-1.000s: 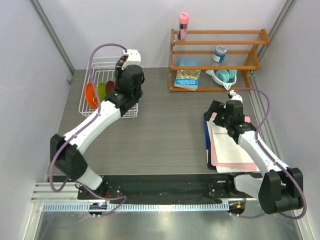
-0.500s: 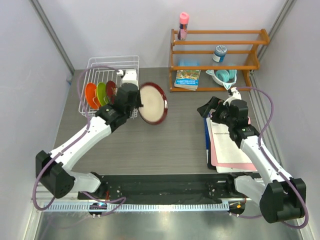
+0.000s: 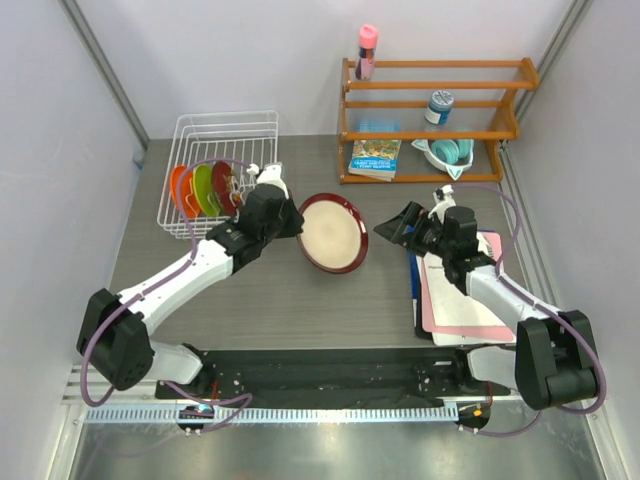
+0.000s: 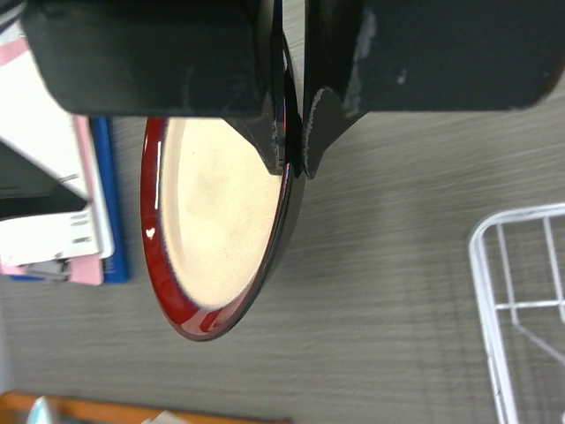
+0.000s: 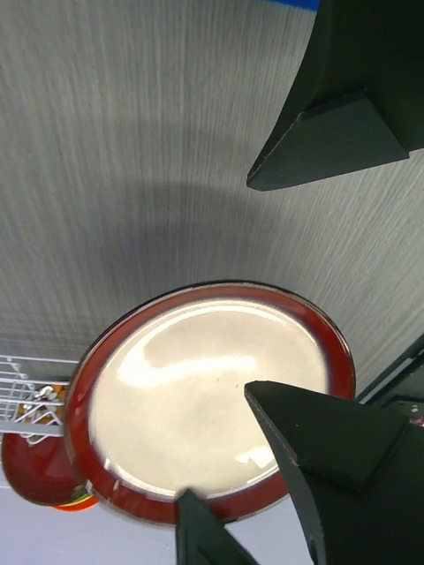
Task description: Unload the plates from the dish rack
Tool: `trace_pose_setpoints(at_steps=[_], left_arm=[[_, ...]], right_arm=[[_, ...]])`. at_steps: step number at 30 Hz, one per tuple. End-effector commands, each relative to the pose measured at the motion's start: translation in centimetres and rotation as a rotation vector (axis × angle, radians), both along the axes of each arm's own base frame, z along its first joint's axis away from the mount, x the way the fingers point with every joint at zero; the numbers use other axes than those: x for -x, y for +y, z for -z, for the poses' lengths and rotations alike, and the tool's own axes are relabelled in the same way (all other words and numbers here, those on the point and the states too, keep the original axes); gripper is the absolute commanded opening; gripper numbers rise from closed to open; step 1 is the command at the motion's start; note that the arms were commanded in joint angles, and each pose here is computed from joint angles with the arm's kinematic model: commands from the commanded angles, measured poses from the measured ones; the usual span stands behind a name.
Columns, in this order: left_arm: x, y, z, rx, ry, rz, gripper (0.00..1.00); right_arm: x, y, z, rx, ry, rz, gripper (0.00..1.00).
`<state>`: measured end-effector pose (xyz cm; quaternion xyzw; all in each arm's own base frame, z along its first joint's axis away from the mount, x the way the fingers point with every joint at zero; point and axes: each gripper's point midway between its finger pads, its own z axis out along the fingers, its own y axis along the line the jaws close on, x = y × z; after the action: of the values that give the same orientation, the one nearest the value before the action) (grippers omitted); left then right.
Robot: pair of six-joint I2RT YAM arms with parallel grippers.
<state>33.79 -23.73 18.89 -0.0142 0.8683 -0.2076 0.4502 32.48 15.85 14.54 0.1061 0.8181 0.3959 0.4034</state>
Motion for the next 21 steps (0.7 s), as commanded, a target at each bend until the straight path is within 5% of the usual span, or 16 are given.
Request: trace_pose_setpoints(at_steps=[1,8,11,12,13,16,21], left_arm=[[-1.3,-2.7,-10.2,0.314,-0.237,0.028,0.00],[-0.6,-3.6,-10.3,0.383,-0.234,0.072,0.00],[-0.4,-3.9,-9.9,0.398,-0.223,0.081,0.00],[-0.3,-3.9,-9.6,0.400,-0.218,0.084,0.00],[-0.3,-3.9,-9.4,0.402,-0.214,0.084,0.00],[-0.2,-3.7,-9.2,0.394,-0.215,0.079,0.00],[0.0,-3.2,-8.9,0.374,-0.232,0.075,0.02]], right_arm=[[0.0,2.0,-0.8,-0.074,-0.037,-0.062,0.94],[-0.6,4.2,-0.4,-0.143,-0.060,-0.119,0.83],[-0.6,5.5,0.1,-0.186,-0.047,-0.159,0.60],[-0.6,5.9,0.0,-0.199,-0.044,-0.174,0.48],[-0.7,6.1,0.5,-0.212,-0.018,-0.174,0.27],[-0.4,6.6,0.3,-0.238,-0.035,-0.189,0.01],[-0.3,6.1,0.2,-0.225,-0.049,-0.163,0.01]])
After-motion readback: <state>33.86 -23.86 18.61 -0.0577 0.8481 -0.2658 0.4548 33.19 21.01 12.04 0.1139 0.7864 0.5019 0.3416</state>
